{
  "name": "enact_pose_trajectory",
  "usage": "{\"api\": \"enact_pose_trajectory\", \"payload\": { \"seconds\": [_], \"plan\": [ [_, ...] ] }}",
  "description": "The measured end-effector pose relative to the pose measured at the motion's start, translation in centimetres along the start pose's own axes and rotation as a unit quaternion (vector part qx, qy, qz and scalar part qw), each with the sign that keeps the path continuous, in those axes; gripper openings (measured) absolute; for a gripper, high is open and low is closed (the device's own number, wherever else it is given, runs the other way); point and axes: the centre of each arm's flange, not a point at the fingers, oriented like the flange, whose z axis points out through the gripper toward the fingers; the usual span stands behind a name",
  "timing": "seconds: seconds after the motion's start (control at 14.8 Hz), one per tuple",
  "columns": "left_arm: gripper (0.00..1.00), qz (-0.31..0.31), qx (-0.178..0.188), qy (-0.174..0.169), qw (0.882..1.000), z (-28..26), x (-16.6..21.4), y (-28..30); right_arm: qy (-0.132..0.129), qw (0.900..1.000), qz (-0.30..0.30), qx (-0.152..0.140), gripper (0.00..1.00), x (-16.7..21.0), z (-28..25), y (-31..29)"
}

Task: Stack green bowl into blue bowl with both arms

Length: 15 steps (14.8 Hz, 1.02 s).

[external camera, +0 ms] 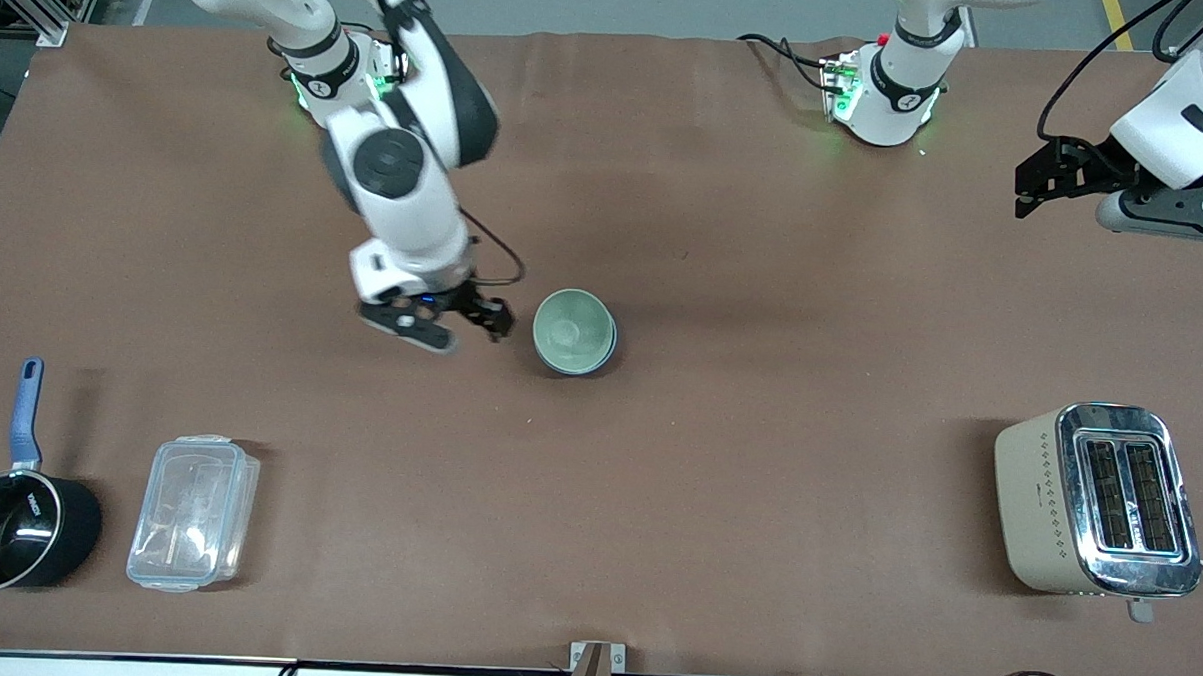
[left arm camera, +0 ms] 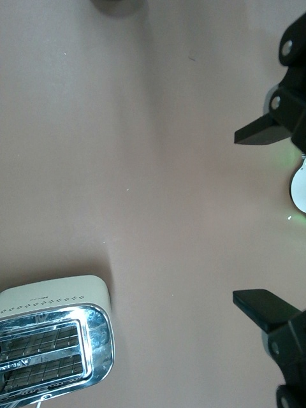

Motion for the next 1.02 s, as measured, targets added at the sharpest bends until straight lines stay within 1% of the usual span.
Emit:
{"api": "enact_pose_trajectory", "payload": {
  "seconds": [0.14,0.27,0.41,0.54,0.68,0.81,1.02],
  "plan": [
    [1.0,-0.001,0.0,0.001,1.0,0.0,0.1,-0.1,0.002,1.0,0.016,-0.011,1.0,3.1,-4.2,4.1],
    [1.0,-0.001,0.0,0.002,1.0,0.2,0.3,-0.1,-0.003,1.0,0.009,-0.019,1.0,6.0,-7.5,8.0],
    [1.0,-0.002,0.0,0.002,1.0,0.4,0.5,-0.1,-0.017,0.999,0.007,-0.032,1.0,8.7,-10.7,12.0],
    [1.0,-0.002,0.0,0.002,1.0,0.4,0.5,-0.1,-0.029,0.998,0.024,-0.04,1.0,11.2,-14.3,15.9],
    [1.0,-0.001,0.0,0.003,1.0,0.4,0.5,0.0,-0.026,0.999,0.029,-0.033,1.0,13.4,-18.1,19.9],
    [1.0,0.001,0.0,0.003,1.0,0.4,0.5,0.2,-0.018,1.0,0.018,-0.018,1.0,14.4,-21.2,23.8],
    [1.0,0.002,-0.001,0.0,1.0,0.7,0.8,0.2,-0.029,0.999,-0.025,-0.02,1.0,14.4,-24.3,28.9]
  ]
}}
